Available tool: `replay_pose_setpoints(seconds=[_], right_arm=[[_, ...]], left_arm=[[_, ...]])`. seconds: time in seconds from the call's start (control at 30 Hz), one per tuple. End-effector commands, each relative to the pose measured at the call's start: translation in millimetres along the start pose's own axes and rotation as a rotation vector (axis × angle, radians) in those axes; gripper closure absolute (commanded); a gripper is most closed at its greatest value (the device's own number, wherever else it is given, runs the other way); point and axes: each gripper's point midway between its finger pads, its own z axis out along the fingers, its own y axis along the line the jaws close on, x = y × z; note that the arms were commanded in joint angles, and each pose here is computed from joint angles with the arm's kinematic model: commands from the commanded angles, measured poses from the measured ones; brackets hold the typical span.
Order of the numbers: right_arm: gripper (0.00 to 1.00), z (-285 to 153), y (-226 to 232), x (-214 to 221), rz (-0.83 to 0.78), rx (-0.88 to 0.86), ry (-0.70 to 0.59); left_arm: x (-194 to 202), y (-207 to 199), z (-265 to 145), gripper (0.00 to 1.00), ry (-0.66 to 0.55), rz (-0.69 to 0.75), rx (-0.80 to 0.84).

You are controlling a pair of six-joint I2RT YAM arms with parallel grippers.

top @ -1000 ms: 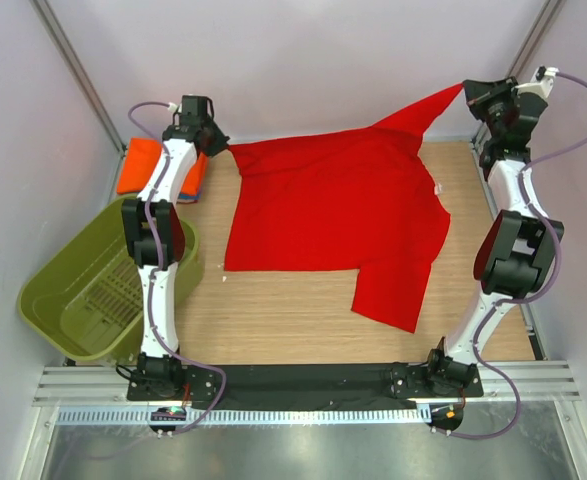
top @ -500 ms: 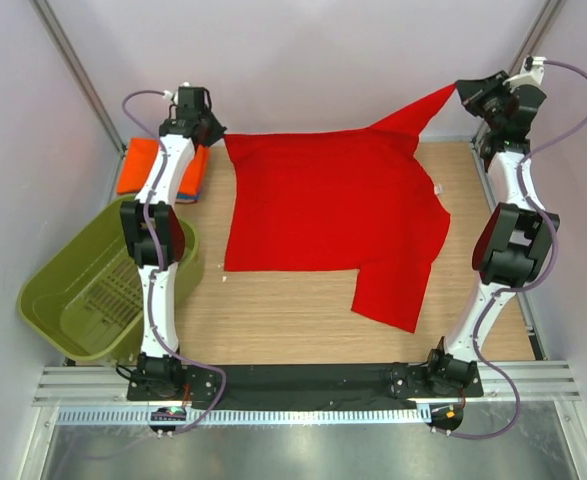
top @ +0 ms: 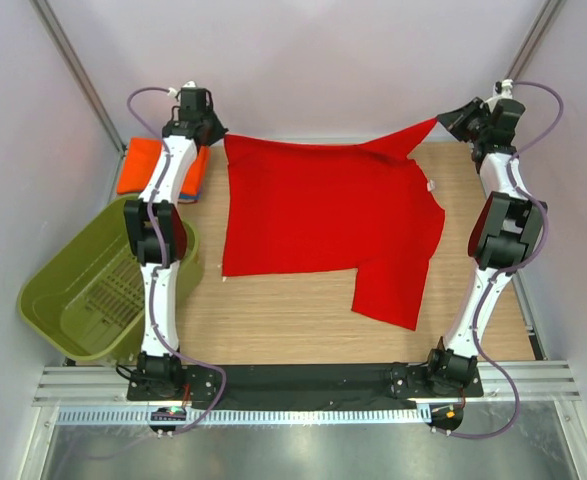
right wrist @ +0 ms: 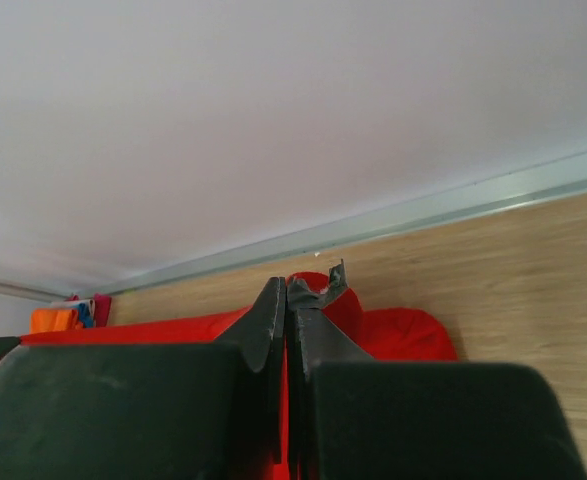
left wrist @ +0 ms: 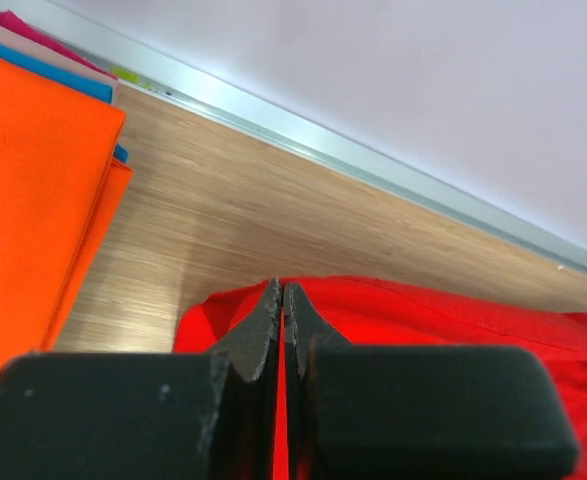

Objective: Fold and stack the t-shirts
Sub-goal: Fold the tshirt

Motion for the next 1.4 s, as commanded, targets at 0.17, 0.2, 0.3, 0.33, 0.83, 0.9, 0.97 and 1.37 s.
replay_pose_setpoints(seconds=[0.17,0.2,0.3,0.33,0.83,0.9,0.97,1.37], right_arm=[[0.99,-19,5,-5,-0.003,0.048,0.033],[0.99,-21,2,-3,0.000,0.059,0.043],[0.99,-30,-5,7,0.022,0.094,0.078],[0.99,-34,-6,10,0.021,0.104,0.092],[0.99,-64,-41,44,0.078,0.240,0.200],[0.99,-65,-42,44,0.084,0.247,0.204],[0.99,-66,-43,46,0.097,0.256,0.213],[0.99,-79,-27,38,0.152,0.255,0.226]], left_arm=[[-2,10,-6,1.00,0.002,0.087,-0.001],[-2,12,-8,1.00,0.007,0.096,-0.008],[3,19,-13,1.00,0.036,0.126,-0.028],[6,20,-12,1.00,0.047,0.139,-0.027],[53,47,-4,1.00,0.209,0.200,-0.070],[55,52,-4,1.00,0.213,0.211,-0.086],[52,57,-5,1.00,0.203,0.221,-0.118],[56,61,-11,1.00,0.222,0.253,-0.126]])
